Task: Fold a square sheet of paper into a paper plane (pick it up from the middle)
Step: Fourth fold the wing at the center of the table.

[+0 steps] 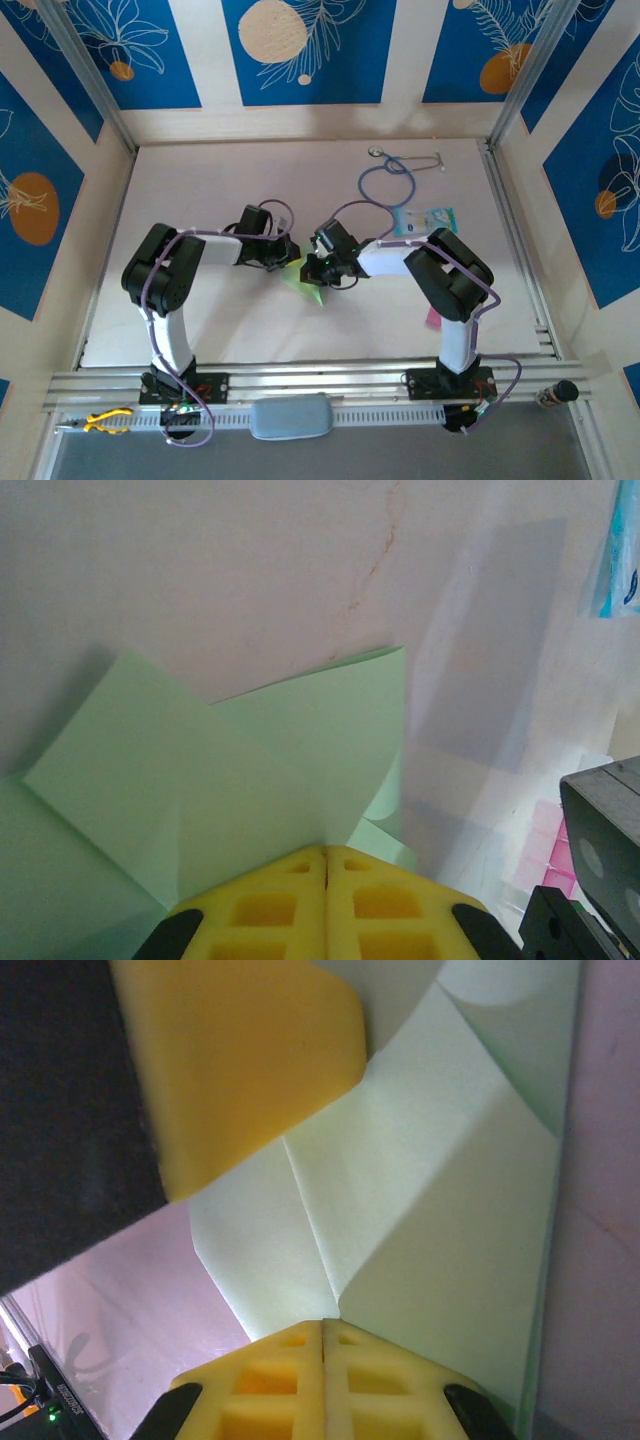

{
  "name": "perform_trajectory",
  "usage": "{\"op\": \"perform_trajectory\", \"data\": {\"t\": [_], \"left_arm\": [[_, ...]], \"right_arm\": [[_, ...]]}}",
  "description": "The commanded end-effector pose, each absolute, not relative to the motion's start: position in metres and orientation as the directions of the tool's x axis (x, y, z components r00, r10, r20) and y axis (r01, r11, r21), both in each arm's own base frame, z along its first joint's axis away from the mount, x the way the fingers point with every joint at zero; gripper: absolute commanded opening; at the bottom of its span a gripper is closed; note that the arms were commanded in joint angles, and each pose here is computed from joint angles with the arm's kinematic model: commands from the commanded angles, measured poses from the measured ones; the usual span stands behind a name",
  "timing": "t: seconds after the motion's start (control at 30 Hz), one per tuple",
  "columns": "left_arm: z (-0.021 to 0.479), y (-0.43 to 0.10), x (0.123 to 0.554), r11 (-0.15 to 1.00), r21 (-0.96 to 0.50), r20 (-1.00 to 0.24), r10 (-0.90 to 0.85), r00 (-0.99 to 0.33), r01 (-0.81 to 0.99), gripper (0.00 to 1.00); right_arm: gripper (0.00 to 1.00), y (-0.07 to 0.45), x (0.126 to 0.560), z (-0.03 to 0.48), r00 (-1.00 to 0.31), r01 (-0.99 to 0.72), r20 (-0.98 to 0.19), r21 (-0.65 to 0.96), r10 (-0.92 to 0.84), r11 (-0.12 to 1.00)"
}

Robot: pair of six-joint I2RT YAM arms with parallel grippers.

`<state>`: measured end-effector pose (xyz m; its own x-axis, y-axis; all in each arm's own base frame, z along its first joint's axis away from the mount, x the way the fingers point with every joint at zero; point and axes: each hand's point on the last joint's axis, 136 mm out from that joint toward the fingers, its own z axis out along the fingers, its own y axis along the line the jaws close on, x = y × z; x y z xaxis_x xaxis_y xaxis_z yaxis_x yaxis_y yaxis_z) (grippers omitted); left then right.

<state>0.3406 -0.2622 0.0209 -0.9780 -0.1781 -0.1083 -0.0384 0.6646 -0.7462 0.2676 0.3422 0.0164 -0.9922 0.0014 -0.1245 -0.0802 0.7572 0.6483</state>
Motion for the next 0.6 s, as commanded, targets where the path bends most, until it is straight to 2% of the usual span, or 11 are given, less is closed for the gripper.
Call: {"op": "perform_trajectory", "data": {"t": [0.0,0.13,0.23,0.43,0.57], "left_arm": [[-0.005,-0.247,0.33,0.71,-0.697,-0.059,-0.195,-0.979,-0.099,0.08],[-0.004,-0.246,0.332,0.711,-0.696,-0.064,-0.199,-0.978,-0.099,0.07],[-0.002,-0.248,0.333,0.704,-0.703,-0.064,-0.201,-0.978,-0.099,0.07],[-0.003,-0.247,0.332,0.703,-0.704,-0.063,-0.205,-0.977,-0.102,0.07],[-0.004,-0.247,0.332,0.701,-0.705,-0.059,-0.209,-0.976,-0.107,0.07]], "right_arm": [[0.0,0.326,0.239,-0.001,-0.998,-0.052,-0.066,0.611,-0.015,0.79],[0.0,0.307,0.211,-0.012,-1.0,-0.017,-0.026,0.606,-0.002,0.795],[0.0,0.305,0.206,-0.001,-0.999,-0.02,-0.04,0.634,0.007,0.773],[0.0,0.321,0.24,0.036,-0.991,-0.067,-0.132,0.661,0.027,0.748],[0.0,0.334,0.261,0.036,-0.989,-0.055,-0.139,0.664,0.051,0.746]]}}
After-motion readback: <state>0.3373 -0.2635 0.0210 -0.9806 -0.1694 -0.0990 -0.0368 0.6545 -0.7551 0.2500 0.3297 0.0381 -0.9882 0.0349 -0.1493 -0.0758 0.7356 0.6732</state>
